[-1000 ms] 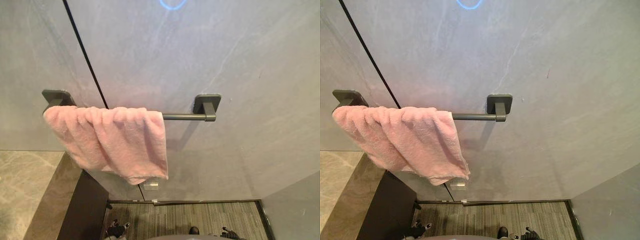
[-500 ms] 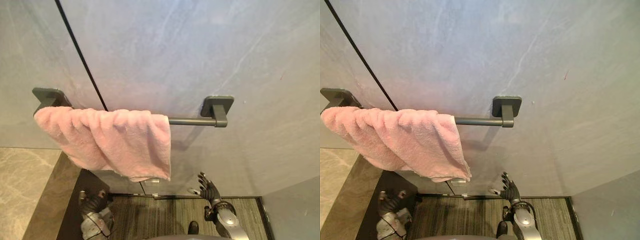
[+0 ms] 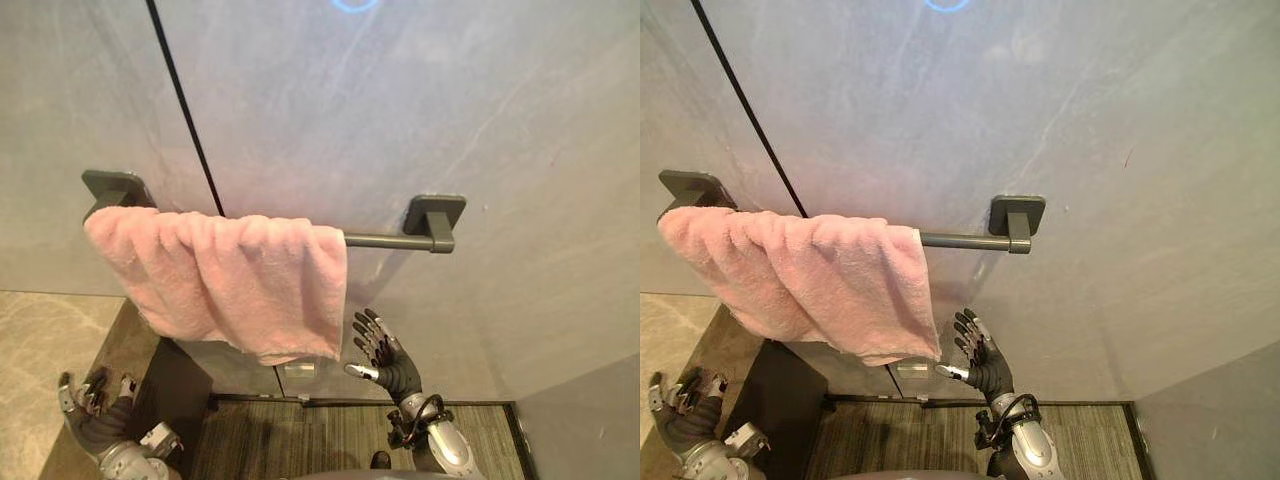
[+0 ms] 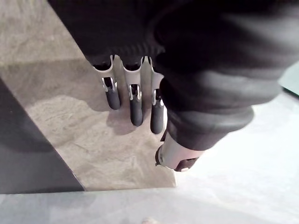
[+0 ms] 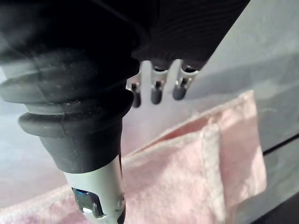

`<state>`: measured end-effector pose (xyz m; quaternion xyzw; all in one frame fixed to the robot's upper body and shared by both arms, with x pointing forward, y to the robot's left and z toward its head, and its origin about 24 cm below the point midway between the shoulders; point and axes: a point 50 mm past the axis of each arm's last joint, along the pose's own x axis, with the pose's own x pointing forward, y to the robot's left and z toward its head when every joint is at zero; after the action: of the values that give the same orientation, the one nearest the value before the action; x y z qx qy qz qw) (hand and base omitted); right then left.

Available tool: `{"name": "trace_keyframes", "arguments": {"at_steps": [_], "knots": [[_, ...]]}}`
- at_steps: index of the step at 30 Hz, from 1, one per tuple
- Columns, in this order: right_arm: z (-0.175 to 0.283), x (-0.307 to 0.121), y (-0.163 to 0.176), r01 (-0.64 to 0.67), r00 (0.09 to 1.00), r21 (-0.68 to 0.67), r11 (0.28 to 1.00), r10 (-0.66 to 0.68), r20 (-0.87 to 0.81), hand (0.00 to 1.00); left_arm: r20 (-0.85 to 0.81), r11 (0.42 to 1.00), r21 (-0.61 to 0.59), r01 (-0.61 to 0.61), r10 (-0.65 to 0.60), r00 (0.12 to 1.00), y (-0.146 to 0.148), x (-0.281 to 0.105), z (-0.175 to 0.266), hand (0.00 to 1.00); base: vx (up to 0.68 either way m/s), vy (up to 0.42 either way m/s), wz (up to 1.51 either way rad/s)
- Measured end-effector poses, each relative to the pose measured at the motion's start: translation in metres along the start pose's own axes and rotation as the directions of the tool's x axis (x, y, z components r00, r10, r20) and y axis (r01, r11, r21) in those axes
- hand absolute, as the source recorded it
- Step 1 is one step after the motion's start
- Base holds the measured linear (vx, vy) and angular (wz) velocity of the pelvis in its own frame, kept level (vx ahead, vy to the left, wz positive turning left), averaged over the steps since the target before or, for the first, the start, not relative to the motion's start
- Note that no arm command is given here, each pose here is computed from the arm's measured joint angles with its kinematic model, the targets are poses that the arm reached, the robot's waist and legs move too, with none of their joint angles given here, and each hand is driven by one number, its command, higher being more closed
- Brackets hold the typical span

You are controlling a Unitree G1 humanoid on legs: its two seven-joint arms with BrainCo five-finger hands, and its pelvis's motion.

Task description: Organize washtable

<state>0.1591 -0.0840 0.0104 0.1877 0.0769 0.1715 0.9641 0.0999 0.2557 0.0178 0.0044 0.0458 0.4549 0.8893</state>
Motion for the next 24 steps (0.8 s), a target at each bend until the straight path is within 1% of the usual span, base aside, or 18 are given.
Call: {"name": "trace_keyframes", "arguments": {"at_steps": [1,2,4,5,6,7,9,10,14,20,24], "knots": [[0.002,0.001,0.002,-0.014,1.0,0.002,1.0,0.014,0.007,0.0,0.006,0.996,-0.043,0.075,-0.075,0.997,-0.011,-0.003,0.004,0.0,-0.01,-0.016,0.26],[0.002,0.002,0.003,-0.023,1.0,0.001,1.0,0.023,0.009,0.0,0.009,0.992,-0.065,0.112,-0.112,0.994,-0.017,-0.005,0.006,0.0,-0.02,-0.013,0.19],[0.006,0.008,0.007,-0.054,0.998,-0.009,0.998,0.054,0.024,0.0,0.037,0.952,-0.162,0.261,-0.258,0.965,-0.039,-0.014,0.017,0.0,-0.02,-0.011,0.13],[0.007,0.01,0.009,-0.068,0.997,-0.011,0.998,0.068,0.029,0.0,0.051,0.939,-0.179,0.293,-0.288,0.956,-0.043,-0.015,0.021,0.0,-0.03,-0.012,0.19],[0.011,0.014,0.011,-0.086,0.995,-0.019,0.996,0.087,0.043,0.0,0.09,0.914,-0.193,0.356,-0.345,0.934,-0.048,-0.016,0.029,0.0,-0.04,-0.016,0.12],[0.013,0.017,0.013,-0.103,0.993,-0.026,0.994,0.105,0.054,0.0,0.132,0.896,-0.191,0.401,-0.382,0.915,-0.049,-0.015,0.037,0.0,-0.05,-0.016,0.1],[0.016,0.021,0.013,-0.114,0.991,-0.035,0.993,0.116,0.062,0.0,0.176,0.873,-0.184,0.452,-0.424,0.889,-0.048,-0.013,0.047,0.0,-0.03,-0.012,0.14],[0.016,0.027,0.013,-0.125,0.99,-0.048,0.991,0.128,0.061,0.0,0.205,0.851,-0.176,0.496,-0.461,0.864,-0.046,-0.01,0.053,0.0,-0.02,-0.006,0.16],[0.019,0.048,0.018,-0.183,0.98,-0.093,0.979,0.189,0.056,0.0,0.23,0.829,-0.179,0.53,-0.488,0.842,-0.039,-0.001,0.058,0.0,-0.01,-0.008,0.06],[0.024,0.064,0.033,-0.273,0.957,-0.132,0.953,0.283,0.06,0.0,0.276,0.829,-0.162,0.536,-0.483,0.831,-0.042,0.006,0.067,0.0,0.0,-0.003,0.01],[0.024,0.065,0.036,-0.286,0.953,-0.135,0.949,0.296,0.057,0.0,0.304,0.835,-0.102,0.54,-0.491,0.816,-0.048,0.008,0.072,0.0,0.0,-0.002,-0.01]]}}
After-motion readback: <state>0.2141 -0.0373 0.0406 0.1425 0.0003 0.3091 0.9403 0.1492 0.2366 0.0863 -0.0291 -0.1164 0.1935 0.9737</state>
